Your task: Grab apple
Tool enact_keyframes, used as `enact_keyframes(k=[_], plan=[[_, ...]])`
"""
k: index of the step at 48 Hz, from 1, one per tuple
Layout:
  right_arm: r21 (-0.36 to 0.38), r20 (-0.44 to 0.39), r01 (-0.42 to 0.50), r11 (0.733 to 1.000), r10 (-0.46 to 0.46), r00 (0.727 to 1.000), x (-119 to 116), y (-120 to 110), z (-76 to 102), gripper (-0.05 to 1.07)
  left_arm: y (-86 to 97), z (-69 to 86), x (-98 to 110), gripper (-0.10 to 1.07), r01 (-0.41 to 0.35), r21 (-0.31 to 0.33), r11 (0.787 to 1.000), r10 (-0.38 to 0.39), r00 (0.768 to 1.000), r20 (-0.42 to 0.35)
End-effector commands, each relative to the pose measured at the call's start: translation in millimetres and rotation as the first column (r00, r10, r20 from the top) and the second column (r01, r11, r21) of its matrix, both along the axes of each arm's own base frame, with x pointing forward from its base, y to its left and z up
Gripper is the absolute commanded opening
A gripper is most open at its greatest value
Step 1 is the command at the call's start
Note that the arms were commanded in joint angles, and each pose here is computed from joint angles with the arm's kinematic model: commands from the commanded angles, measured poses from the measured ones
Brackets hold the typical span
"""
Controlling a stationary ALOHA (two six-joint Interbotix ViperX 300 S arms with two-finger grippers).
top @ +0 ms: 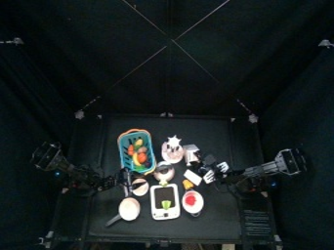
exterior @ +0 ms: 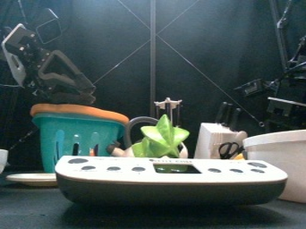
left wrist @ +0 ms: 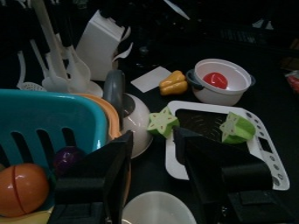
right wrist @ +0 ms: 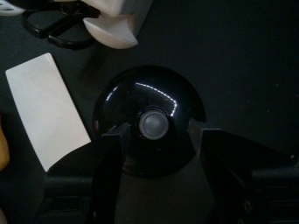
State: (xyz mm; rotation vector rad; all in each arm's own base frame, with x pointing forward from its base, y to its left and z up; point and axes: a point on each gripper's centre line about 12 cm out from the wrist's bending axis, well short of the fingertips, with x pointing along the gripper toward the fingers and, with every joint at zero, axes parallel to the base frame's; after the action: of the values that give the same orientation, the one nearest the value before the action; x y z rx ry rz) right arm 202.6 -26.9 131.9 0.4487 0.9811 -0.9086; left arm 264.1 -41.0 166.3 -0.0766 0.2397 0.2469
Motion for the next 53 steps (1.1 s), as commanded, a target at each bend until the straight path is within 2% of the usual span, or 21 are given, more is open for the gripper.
enact_keyframes(k=[1,13,20,24,29,38,45,53], plan=[[0.001,0.050,-0.004,1.000,0.004,0.999,7.0,1.3,12.5,0.89,-0.3,2.8,2.5,0.80,-0.002,-0.003,1.000,0.002,1.000,0.011],[-0.003,0.147,-0.086,0.996,0.085,0.986,15.3,17.4,36.0,0.89,-3.3,1.7,2.7,0.80,0.031,0.016,0.999,-0.031,1.000,-0.001],[0.001,0.156,-0.092,0.996,0.091,0.984,14.0,19.3,37.6,0.89,-16.6,2.5,9.5,0.82,0.116,-0.009,0.993,-0.116,0.992,-0.040],[-0.001,0.158,-0.102,0.995,0.101,0.982,14.2,20.3,37.4,0.89,-28.4,4.4,17.6,0.82,0.178,-0.037,0.983,-0.180,0.980,-0.086],[-0.002,0.155,-0.112,0.994,0.111,0.982,14.2,21.7,36.0,0.89,-35.5,3.3,27.6,0.82,0.222,-0.040,0.974,-0.226,0.966,-0.126],[-0.001,0.143,-0.111,0.994,0.110,0.984,13.0,21.5,32.6,0.89,-33.3,-3.6,45.0,0.87,0.216,-0.023,0.976,-0.217,0.963,-0.158],[0.015,0.174,-0.144,0.989,0.139,0.975,18.4,28.0,35.8,0.89,-29.5,-9.2,53.2,0.95,0.206,-0.012,0.978,-0.205,0.963,-0.177],[0.026,0.180,-0.161,0.987,0.154,0.972,19.6,31.7,34.1,0.89,-19.5,-11.7,61.8,0.97,0.179,0.006,0.984,-0.175,0.968,-0.181]])
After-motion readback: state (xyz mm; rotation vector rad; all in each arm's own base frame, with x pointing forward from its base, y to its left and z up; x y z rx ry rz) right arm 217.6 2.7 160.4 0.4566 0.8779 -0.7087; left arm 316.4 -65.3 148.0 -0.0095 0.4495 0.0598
